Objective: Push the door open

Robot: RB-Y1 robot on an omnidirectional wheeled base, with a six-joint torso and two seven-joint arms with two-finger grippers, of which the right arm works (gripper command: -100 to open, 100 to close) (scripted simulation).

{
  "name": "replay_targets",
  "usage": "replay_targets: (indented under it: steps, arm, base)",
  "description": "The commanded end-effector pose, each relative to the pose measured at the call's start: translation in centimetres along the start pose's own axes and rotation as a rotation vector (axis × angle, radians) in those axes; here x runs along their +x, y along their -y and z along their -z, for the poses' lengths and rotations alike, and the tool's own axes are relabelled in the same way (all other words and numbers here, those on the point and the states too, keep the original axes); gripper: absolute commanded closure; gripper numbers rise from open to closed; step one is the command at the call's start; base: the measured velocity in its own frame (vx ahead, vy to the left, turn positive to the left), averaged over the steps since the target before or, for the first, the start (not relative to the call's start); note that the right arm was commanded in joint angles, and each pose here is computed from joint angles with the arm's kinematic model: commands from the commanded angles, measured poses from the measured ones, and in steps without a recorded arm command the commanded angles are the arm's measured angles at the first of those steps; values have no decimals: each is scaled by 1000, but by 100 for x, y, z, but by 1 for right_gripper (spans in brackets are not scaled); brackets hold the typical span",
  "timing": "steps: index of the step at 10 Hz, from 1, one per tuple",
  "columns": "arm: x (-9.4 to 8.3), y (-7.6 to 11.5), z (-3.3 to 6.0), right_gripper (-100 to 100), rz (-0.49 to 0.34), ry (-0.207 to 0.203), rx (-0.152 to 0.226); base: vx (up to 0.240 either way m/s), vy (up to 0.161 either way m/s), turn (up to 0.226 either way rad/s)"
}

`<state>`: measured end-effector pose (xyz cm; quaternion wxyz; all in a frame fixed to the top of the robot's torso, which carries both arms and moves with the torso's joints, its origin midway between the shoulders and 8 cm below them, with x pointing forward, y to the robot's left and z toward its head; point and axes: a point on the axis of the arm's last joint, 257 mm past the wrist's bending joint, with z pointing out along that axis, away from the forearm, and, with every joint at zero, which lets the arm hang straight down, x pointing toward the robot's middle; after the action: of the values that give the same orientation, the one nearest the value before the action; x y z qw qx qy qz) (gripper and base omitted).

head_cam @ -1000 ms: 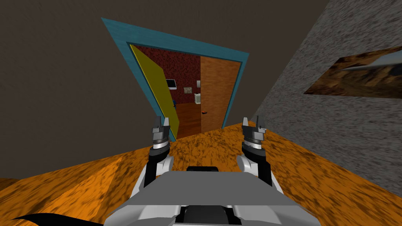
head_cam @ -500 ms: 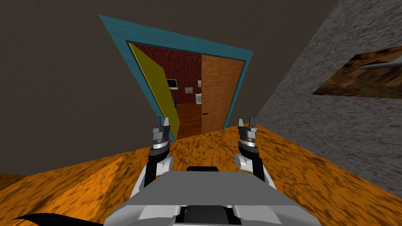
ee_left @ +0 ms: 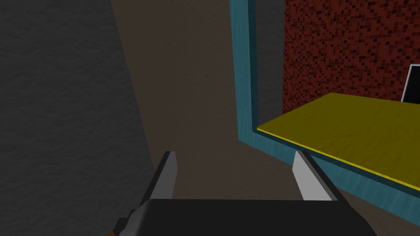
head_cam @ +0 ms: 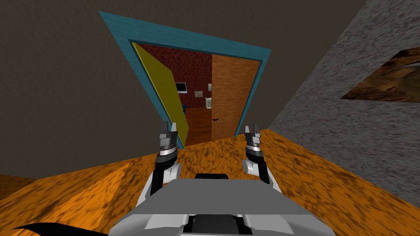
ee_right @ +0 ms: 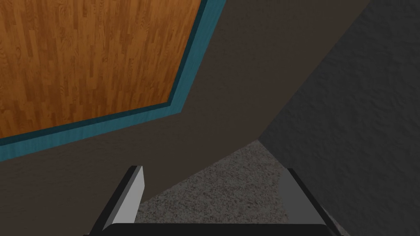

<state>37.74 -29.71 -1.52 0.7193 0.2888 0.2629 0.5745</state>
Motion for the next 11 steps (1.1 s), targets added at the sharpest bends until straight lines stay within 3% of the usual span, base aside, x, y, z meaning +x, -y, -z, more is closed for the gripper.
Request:
replay_targets:
  steps: [1,5,11]
  arm:
    - [22,94,37,-100,-3,-3,16]
    - [110,509,98,-100,-18,-20,74]
    - [182,939,222,-100,-28,-34,149]
  base:
    - [70,-6,26]
    - [76,-12,61]
    - [59,-17,43]
